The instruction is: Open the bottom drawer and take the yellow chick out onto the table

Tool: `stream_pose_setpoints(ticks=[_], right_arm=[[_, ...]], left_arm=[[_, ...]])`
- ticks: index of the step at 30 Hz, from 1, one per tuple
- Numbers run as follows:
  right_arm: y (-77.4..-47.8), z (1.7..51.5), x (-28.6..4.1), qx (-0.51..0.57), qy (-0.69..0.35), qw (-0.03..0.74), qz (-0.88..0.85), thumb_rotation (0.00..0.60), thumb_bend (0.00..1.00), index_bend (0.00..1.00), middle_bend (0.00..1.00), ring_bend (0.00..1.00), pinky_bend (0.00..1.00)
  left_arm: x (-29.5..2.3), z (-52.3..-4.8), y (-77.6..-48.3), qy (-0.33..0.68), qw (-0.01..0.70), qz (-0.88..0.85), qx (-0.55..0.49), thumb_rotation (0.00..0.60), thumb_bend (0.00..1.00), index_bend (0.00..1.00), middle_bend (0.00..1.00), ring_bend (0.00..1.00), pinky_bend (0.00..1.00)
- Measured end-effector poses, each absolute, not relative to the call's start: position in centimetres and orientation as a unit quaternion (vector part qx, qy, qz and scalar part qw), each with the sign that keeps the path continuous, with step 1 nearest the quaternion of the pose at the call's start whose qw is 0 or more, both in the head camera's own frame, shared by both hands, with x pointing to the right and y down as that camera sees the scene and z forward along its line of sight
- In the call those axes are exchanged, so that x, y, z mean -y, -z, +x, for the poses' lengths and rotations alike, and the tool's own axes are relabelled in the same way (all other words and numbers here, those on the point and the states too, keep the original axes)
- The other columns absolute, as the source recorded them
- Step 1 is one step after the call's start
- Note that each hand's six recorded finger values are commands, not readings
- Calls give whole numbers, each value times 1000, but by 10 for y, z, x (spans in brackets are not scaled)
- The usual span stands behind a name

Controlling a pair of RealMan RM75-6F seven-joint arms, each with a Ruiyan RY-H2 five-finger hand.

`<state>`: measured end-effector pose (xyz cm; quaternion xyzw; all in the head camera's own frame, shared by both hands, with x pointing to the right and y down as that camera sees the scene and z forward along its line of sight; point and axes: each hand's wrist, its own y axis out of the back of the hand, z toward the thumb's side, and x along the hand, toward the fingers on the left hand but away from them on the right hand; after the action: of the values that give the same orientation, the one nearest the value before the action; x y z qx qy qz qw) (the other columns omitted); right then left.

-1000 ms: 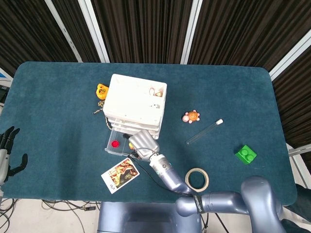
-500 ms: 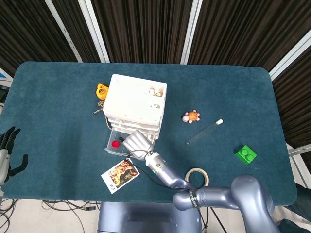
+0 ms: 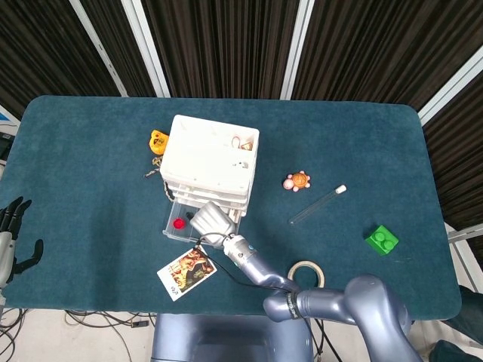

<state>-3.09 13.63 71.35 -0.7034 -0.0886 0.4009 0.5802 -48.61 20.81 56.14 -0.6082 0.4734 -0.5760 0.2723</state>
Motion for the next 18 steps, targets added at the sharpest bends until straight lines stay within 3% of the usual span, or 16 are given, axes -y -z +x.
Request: stream_pose_setpoints(ticks=[18], right_arm=[[-726, -32, -139, 61, -400, 611, -680, 600, 235, 383, 1000, 1000, 1000]], left_arm=[[-208, -486, -562, 577, 272, -608, -472, 600, 464, 35, 0, 0, 0]])
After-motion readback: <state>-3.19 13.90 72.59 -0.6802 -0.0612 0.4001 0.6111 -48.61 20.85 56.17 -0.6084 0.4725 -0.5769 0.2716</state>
